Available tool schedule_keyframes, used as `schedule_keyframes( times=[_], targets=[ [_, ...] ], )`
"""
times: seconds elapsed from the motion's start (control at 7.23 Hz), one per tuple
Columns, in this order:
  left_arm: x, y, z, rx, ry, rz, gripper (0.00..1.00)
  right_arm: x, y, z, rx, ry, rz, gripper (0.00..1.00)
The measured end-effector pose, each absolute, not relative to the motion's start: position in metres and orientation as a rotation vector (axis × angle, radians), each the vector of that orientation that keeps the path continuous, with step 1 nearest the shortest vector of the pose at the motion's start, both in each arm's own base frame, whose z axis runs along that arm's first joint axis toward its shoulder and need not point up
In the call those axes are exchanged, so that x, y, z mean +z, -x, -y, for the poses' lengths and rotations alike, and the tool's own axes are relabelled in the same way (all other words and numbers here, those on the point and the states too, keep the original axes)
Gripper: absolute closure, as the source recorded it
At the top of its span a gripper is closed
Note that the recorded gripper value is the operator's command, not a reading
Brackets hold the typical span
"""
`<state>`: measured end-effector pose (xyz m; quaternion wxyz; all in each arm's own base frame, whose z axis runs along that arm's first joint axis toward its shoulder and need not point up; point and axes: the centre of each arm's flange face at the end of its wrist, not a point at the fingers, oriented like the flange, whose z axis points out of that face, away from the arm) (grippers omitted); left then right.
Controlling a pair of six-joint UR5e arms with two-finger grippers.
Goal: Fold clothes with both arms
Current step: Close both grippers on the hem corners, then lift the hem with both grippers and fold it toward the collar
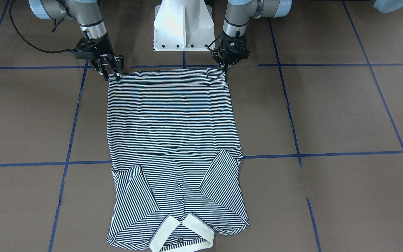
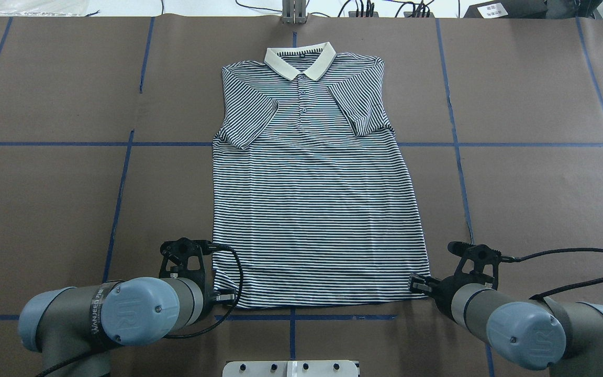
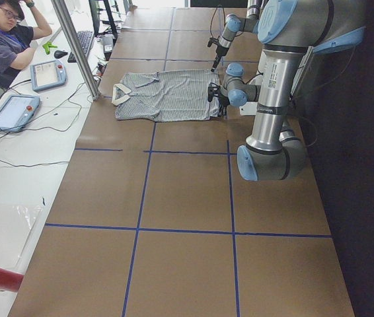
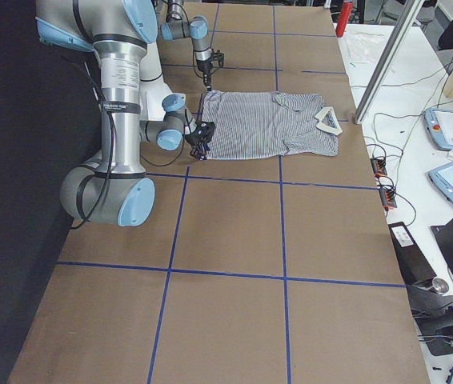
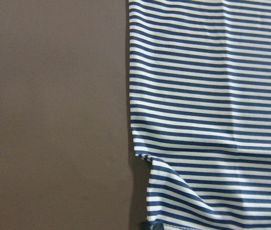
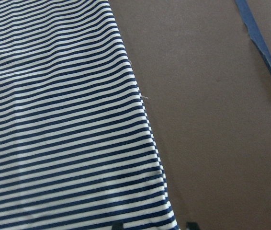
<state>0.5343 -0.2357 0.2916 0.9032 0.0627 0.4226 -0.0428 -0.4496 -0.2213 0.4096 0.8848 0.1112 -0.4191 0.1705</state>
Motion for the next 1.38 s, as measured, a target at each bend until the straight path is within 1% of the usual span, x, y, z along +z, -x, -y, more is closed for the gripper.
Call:
schedule_keyframes(
  times=[0.14,0.83,1.11,1.38],
  targets=[
    [0.292,-0.534,0.236,-0.089,-0.130,-0.874,1.00,0.410,0.450,0.221,0.356,-0.231,0.871,1.00],
    [0.287,-0.529,0.239,-0.089,-0.136,-0.875,1.00,0.404,0.445,0.223,0.366,-0.229,0.877,1.00],
    [0.251,-0.486,0.241,-0.049,-0.165,-0.863,1.00,0.377,0.421,0.221,0.368,-0.227,0.882,1.00],
    [0.201,-0.423,0.229,-0.018,-0.140,-0.862,1.00,0.323,0.383,0.213,0.359,-0.204,0.883,1.00]
  ],
)
